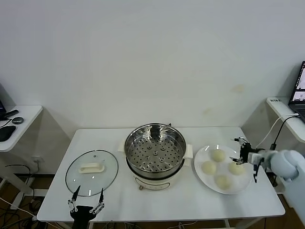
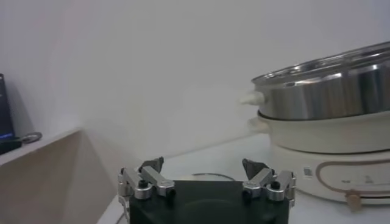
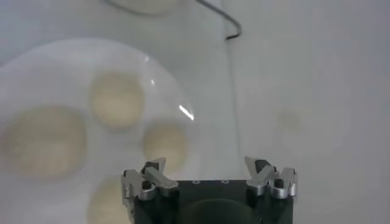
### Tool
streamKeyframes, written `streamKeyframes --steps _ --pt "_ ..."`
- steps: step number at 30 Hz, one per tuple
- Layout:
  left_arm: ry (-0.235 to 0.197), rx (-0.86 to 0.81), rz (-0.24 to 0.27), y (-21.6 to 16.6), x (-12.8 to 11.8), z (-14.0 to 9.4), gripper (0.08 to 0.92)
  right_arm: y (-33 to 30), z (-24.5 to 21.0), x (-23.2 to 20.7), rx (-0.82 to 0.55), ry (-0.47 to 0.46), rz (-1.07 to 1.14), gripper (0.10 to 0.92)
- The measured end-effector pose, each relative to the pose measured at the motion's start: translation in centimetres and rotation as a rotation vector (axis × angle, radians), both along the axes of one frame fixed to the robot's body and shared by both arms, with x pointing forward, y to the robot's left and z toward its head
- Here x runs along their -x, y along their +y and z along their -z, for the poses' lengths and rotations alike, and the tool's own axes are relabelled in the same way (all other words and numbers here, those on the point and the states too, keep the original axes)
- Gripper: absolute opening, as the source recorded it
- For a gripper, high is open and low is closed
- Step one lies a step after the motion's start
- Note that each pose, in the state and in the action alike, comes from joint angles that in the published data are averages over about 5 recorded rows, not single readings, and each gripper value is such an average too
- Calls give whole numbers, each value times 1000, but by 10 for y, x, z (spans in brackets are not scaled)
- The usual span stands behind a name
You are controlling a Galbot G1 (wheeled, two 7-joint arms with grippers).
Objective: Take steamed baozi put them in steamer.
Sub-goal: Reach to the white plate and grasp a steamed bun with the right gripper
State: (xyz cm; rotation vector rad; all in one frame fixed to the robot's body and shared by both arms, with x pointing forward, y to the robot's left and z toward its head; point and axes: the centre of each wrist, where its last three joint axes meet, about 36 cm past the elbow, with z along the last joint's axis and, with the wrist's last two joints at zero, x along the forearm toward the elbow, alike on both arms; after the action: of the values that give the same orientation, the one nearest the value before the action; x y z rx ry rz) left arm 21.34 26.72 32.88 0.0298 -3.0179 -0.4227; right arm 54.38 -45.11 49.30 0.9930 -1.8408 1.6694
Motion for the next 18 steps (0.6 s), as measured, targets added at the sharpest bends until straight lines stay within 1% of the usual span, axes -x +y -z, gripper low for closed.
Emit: streamKeyframes --steps 5,9,13,18 --pt "-1 -14 -14 6 0 0 823 7 -1 -40 58 125 -26 823" --pt "-1 -24 -26 10 0 1 823 16 0 -65 98 203 -32 823" --pt "-3 -33 -37 15 0 1 823 23 6 -81 123 262 -29 823" --pt "-6 -46 -47 21 -1 1 823 33 13 -96 140 309 -18 823"
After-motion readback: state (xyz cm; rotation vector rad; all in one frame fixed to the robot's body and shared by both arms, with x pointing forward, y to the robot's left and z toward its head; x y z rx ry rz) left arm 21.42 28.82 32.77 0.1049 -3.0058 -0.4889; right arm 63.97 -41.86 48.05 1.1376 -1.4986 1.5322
